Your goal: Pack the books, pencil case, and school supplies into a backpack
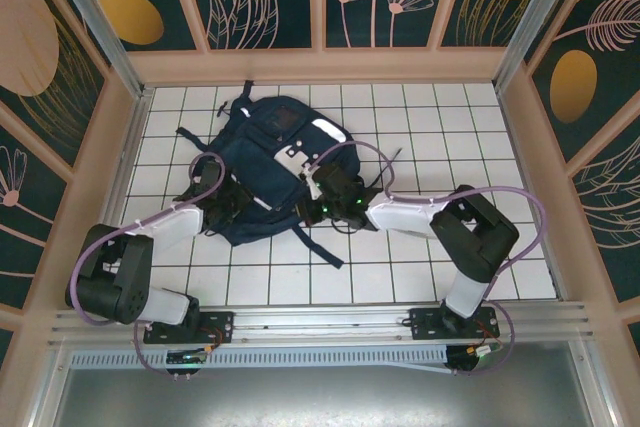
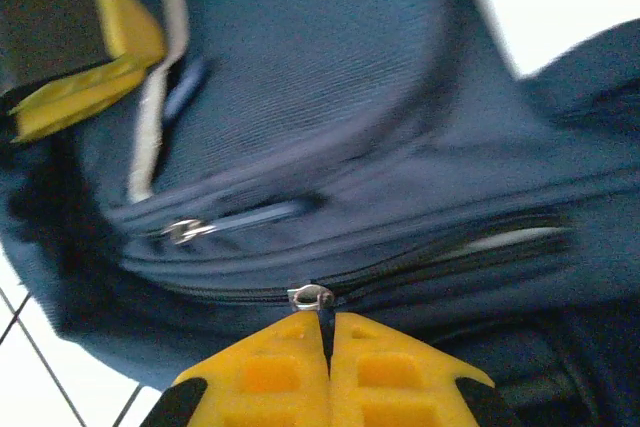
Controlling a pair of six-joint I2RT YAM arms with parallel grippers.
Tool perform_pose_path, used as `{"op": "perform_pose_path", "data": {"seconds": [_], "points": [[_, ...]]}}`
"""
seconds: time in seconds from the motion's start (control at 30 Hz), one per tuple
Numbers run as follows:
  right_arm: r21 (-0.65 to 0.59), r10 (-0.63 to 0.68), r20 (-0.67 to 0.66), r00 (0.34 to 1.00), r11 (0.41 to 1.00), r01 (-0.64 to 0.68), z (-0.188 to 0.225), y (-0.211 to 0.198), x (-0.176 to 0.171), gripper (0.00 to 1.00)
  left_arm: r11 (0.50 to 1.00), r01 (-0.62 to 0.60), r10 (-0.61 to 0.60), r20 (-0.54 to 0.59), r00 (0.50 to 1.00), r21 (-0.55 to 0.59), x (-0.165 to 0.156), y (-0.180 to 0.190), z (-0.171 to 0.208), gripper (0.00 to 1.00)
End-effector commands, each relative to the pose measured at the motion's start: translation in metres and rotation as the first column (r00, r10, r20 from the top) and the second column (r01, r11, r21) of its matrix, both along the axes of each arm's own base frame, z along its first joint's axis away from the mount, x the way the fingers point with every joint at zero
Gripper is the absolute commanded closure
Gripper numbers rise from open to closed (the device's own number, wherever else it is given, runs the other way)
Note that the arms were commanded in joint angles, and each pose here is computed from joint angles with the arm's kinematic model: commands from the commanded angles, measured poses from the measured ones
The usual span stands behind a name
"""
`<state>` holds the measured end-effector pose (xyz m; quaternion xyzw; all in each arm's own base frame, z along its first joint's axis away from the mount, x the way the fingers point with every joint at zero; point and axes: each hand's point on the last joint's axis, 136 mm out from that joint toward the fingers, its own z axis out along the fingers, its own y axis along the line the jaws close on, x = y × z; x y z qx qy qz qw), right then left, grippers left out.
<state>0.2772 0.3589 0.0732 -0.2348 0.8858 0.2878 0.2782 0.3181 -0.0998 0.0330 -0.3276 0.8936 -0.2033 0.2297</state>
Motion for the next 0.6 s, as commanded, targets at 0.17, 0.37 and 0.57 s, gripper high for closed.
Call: {"op": "perform_pose_path", "data": {"seconds": [0.17,0.37,0.57], "points": [[-0.243,-0.378,0.091,0.921,0.889,0.388,-0.025,-0.124,0.070,1.00,0.982,-0.050,0.096,-0.257,0.961,0.182,-0.071,0.055,-0.061,0.67],[-0.238,-0.381,0.058,0.923,0.892,0.383,-0.025,-0.124,0.076,1.00,0.975,-0.025,0.084,-0.264,0.961,0.219,-0.072,0.062,-0.054,0.65],[-0.222,-0.403,0.111,0.908,0.881,0.418,0.003,-0.135,0.075,0.86,0.964,0.228,-0.227,-0.019,0.974,0.136,-0.024,0.020,0.025,0.40]]}}
